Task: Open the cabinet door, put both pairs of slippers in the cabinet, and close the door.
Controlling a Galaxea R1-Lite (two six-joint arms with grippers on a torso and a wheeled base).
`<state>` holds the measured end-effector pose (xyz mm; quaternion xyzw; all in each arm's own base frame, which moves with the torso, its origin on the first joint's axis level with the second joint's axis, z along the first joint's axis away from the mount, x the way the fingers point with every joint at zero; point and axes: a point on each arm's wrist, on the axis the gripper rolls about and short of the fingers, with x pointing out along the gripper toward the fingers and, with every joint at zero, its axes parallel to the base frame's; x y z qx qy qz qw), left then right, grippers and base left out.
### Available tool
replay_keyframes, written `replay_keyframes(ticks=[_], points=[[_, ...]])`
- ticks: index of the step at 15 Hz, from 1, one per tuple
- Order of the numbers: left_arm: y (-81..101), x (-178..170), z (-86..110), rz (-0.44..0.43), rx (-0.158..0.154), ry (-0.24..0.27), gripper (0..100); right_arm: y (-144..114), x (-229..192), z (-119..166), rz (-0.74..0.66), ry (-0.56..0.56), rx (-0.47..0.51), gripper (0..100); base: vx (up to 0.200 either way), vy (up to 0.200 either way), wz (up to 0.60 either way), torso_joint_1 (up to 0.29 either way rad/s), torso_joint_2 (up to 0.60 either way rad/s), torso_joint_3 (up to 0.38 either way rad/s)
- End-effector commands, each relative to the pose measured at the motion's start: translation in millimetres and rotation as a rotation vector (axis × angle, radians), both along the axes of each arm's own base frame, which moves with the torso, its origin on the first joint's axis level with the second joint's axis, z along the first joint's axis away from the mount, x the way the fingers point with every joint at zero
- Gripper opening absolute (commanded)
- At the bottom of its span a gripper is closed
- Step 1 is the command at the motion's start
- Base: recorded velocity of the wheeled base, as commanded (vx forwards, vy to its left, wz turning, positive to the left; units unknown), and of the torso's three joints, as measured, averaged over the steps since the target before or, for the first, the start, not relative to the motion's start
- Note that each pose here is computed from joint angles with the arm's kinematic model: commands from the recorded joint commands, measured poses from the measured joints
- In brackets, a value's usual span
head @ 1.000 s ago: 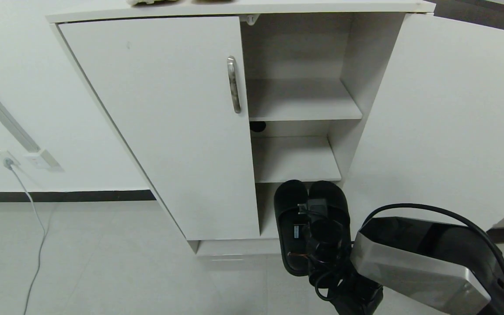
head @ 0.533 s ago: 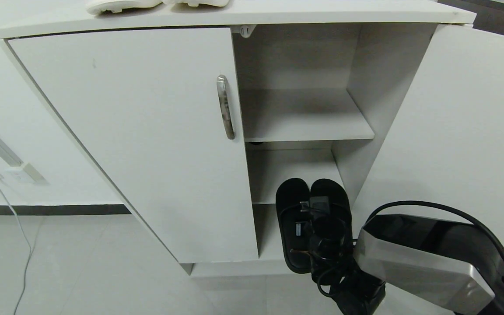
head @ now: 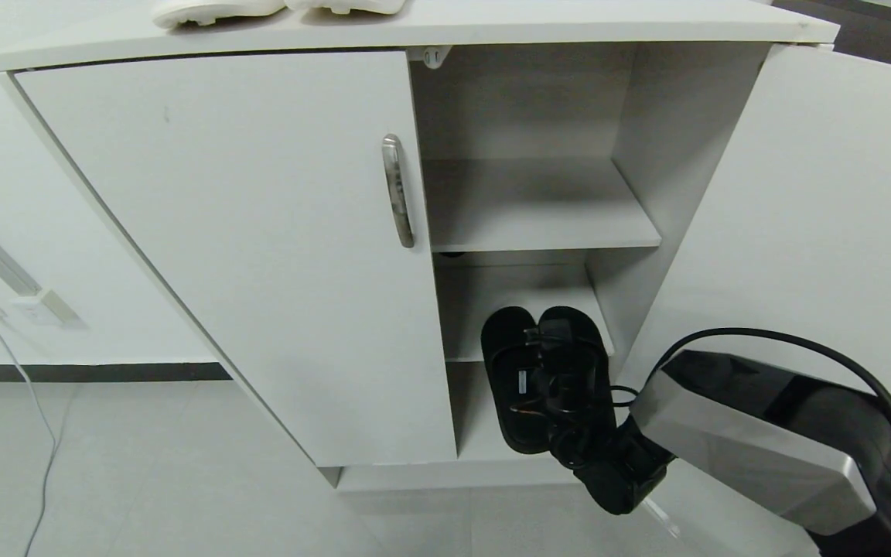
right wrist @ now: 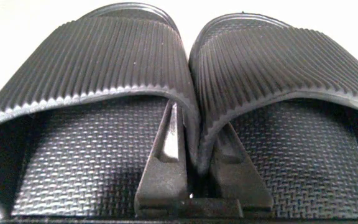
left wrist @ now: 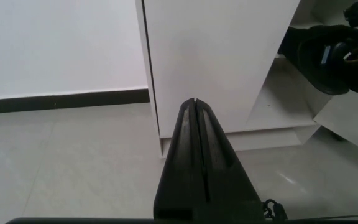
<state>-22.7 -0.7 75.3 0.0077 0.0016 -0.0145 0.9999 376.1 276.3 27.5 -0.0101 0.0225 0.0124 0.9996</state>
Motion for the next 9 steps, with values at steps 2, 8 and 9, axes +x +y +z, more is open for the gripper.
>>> replay_keyframes(ticks=[2, 8, 9], points=[[0.0, 0.0, 0.0, 0.000, 0.000, 0.000, 0, -0.4, 19.9, 10.3, 0.002, 0.019, 0.046, 0, 0.000, 0.000, 0.00, 0.000, 0.00, 0.000], [0.0, 0.0, 0.0, 0.000, 0.000, 0.000, 0, 0.1, 53.4, 22.2, -0.028, 0.011, 0.054, 0, 0.000, 0.000, 0.00, 0.000, 0.00, 0.000], [0.0, 0.0, 0.0, 0.000, 0.000, 0.000, 0, -1.6, 57.9, 21.7, -0.036, 0.021, 0.047, 0, 0.000, 0.000, 0.00, 0.000, 0.00, 0.000]])
